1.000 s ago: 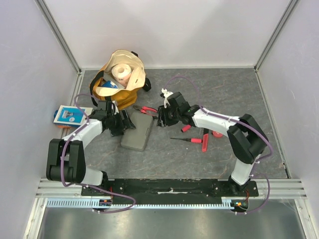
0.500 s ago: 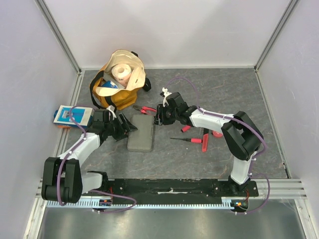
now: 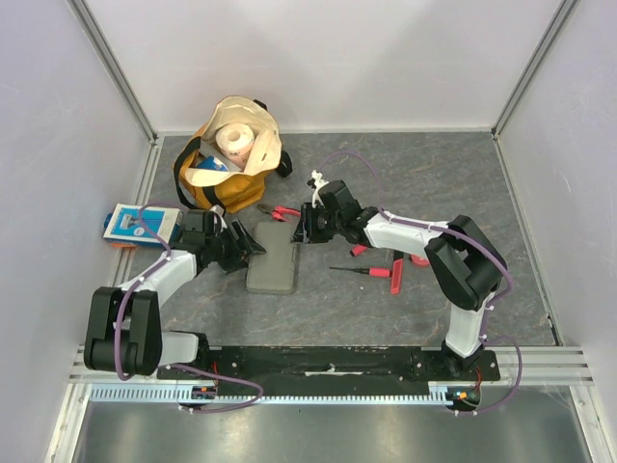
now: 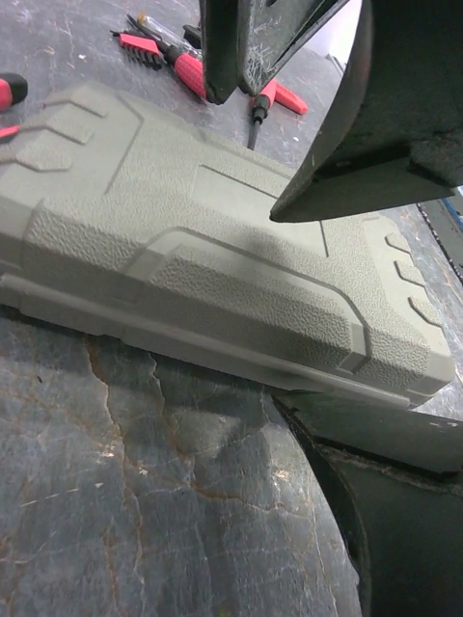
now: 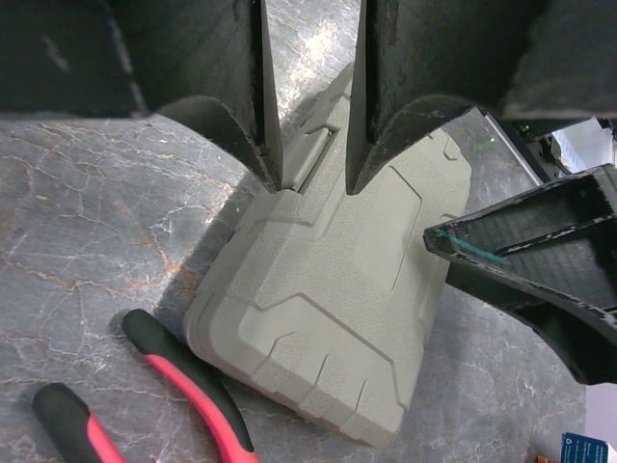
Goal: Pack the tool kit
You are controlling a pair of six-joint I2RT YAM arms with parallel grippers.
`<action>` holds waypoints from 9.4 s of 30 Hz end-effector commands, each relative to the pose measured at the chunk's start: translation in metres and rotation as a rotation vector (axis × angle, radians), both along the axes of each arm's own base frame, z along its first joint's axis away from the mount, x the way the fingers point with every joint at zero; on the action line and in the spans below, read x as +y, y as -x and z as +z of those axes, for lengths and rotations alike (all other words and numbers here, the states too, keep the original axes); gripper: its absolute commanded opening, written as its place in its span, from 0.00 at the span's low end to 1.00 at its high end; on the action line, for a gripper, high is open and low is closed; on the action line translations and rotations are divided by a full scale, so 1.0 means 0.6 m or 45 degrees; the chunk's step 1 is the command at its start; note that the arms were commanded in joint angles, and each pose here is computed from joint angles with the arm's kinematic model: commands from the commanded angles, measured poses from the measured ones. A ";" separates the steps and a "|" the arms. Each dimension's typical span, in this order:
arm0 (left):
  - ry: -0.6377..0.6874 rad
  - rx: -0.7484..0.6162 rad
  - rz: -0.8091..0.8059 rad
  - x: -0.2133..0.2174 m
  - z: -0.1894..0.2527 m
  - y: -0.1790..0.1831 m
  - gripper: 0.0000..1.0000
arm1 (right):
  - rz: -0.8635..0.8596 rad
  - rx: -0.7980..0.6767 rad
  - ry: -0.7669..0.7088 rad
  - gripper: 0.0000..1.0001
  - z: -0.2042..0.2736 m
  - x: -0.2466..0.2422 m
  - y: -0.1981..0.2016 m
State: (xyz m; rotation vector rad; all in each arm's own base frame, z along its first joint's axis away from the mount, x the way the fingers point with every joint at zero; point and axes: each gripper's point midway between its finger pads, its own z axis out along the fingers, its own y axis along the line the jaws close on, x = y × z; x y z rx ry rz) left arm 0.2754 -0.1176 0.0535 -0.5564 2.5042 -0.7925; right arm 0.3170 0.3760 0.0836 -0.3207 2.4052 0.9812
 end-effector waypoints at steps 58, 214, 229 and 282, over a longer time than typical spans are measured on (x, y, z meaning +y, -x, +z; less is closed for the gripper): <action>0.058 0.173 -0.036 -0.018 -0.033 0.009 0.53 | -0.090 0.007 0.253 0.26 -0.052 -0.028 0.031; -0.205 0.377 -0.111 0.017 -0.070 0.035 0.59 | -0.205 -0.241 0.595 0.36 -0.033 -0.093 -0.056; -0.202 0.370 -0.116 0.015 -0.067 0.033 0.59 | -0.190 -0.285 0.506 0.44 0.016 -0.072 -0.064; -0.201 0.380 -0.118 0.015 -0.070 0.034 0.59 | 0.018 -0.182 0.444 0.26 -0.046 -0.039 -0.028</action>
